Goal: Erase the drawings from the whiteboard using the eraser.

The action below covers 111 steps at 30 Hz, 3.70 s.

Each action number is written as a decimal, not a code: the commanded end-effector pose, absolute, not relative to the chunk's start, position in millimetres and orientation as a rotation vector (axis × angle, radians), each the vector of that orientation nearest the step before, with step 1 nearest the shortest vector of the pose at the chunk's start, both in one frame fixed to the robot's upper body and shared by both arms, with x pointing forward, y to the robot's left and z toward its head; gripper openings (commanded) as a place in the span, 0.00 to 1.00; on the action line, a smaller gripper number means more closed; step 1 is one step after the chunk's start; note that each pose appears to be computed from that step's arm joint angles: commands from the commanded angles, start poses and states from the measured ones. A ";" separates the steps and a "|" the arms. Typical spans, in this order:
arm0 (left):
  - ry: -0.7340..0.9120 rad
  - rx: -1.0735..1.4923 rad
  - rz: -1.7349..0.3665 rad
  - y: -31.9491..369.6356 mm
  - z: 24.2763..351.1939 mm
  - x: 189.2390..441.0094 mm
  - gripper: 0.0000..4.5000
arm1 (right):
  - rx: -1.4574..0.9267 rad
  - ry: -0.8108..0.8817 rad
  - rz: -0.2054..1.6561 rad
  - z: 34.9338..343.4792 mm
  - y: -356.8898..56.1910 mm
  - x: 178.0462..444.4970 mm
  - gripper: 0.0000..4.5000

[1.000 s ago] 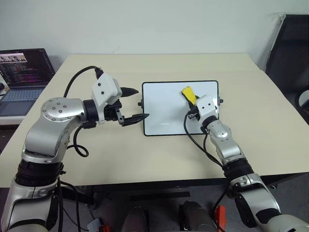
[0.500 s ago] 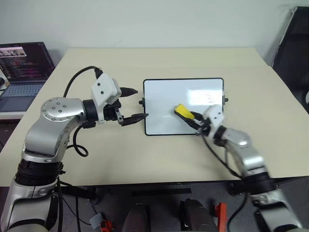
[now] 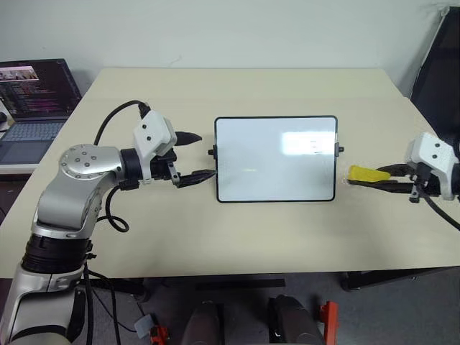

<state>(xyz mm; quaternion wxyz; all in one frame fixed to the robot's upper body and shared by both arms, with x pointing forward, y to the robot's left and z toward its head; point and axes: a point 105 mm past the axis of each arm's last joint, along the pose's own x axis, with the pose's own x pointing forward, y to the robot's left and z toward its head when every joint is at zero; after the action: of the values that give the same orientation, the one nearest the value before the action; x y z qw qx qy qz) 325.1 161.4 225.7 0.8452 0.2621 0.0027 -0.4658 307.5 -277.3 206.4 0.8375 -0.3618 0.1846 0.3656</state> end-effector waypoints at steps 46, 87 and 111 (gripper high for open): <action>-0.054 0.616 -0.940 170.9 244.9 324.4 1.00 | -0.604 0.153 0.736 211.6 -243.3 326.7 0.22; -0.054 0.603 -0.935 168.7 240.7 324.6 1.00 | -0.687 0.151 0.804 235.0 -237.3 339.4 0.22; -0.056 0.609 -0.968 161.1 242.0 325.5 1.00 | -0.250 -0.110 0.300 142.5 -198.1 403.6 0.22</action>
<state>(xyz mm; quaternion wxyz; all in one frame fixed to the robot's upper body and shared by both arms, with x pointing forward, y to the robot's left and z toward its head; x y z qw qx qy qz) 327.2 162.8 234.1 0.8444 0.2781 -0.0130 -0.4577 400.0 -203.5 161.5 0.9784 -0.1159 -0.0949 0.1423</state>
